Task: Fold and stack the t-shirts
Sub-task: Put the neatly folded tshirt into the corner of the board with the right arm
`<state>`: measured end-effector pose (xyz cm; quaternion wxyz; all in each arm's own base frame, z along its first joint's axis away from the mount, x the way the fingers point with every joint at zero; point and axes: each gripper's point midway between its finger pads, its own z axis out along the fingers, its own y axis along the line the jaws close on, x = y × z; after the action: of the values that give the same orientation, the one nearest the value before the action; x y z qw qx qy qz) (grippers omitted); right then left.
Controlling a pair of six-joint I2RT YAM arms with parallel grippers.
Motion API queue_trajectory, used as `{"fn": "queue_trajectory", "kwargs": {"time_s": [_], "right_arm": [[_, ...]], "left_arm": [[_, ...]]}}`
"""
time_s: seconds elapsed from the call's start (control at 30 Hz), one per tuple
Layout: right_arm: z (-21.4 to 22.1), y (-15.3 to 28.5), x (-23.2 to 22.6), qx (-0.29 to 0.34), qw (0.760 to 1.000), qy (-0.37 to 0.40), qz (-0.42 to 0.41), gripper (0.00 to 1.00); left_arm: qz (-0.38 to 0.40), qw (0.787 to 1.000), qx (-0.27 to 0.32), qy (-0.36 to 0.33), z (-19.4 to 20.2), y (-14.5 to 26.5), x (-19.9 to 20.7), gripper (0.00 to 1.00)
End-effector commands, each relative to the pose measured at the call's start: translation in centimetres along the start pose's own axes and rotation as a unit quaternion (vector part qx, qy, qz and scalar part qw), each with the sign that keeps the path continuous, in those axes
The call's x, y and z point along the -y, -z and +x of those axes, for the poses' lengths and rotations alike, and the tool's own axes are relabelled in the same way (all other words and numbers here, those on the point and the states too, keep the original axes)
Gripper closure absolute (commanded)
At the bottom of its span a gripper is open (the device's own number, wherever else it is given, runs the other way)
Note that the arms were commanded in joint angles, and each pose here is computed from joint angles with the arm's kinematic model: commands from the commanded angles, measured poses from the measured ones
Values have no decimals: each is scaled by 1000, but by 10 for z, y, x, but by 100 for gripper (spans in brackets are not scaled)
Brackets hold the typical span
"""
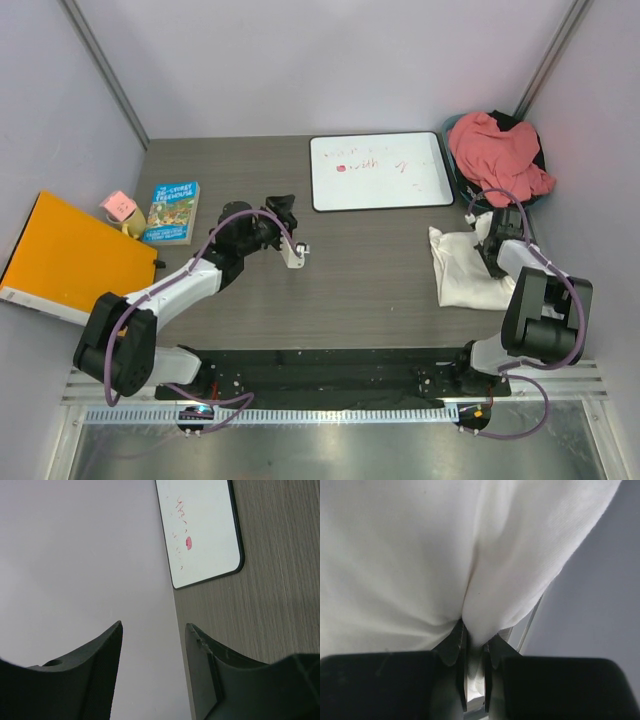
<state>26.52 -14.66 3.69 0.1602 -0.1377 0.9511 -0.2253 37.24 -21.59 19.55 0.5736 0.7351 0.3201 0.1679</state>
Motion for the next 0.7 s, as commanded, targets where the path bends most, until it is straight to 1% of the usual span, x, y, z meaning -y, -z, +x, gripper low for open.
{"fn": "queue_trajectory", "kwargs": {"time_s": [0.0, 0.23, 0.53, 0.57, 0.63, 0.67], "right_arm": [[-7, -10, 30, 12, 999, 5, 47, 99], [-4, -14, 41, 9, 998, 13, 62, 99], [0, -20, 57, -1, 996, -6, 89, 99], [1, -20, 58, -2, 996, -9, 93, 93], [3, -17, 64, -8, 994, -16, 112, 65], [-1, -13, 74, 3, 990, -25, 135, 34]], "left_arm": [[-22, 1000, 13, -14, -3, 0, -21, 46], [-19, 1000, 13, -14, -4, 1, -19, 46], [-16, 1000, 19, -15, -6, 1, -16, 45], [-18, 1000, 19, -16, -6, 1, -17, 45], [-19, 1000, 19, -16, -6, 2, -18, 42], [-20, 999, 19, -18, -6, 2, -19, 41]]}}
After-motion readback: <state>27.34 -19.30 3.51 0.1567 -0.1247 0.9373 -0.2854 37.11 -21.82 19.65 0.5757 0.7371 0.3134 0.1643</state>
